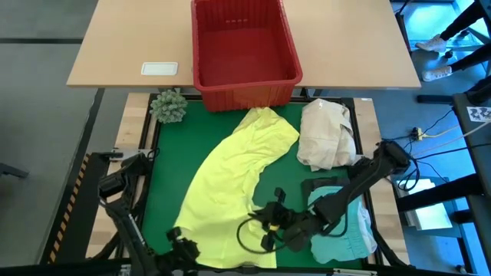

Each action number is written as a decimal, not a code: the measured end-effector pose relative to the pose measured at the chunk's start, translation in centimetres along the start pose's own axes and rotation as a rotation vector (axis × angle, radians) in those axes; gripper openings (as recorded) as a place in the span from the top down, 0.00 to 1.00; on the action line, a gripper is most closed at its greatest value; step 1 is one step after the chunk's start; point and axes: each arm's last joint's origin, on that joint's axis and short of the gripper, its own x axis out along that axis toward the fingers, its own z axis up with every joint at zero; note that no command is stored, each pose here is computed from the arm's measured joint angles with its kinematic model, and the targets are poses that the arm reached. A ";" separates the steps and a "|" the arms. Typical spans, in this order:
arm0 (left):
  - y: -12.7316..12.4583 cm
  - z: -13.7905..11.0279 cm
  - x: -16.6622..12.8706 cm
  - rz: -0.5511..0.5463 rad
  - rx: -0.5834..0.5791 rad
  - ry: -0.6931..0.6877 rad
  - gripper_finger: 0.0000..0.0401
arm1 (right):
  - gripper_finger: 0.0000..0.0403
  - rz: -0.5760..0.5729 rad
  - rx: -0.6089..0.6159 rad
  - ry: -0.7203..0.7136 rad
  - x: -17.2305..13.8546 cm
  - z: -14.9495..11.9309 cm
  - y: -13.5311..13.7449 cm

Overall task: Fold Laundry from Bin
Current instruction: Fold the yellow shirt

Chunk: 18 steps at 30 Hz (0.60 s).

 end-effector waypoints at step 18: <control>-1.9 4.5 5.9 -0.051 0.102 -0.021 0.67 | 1.00 0.090 0.031 -0.100 0.1 6.1 -3.7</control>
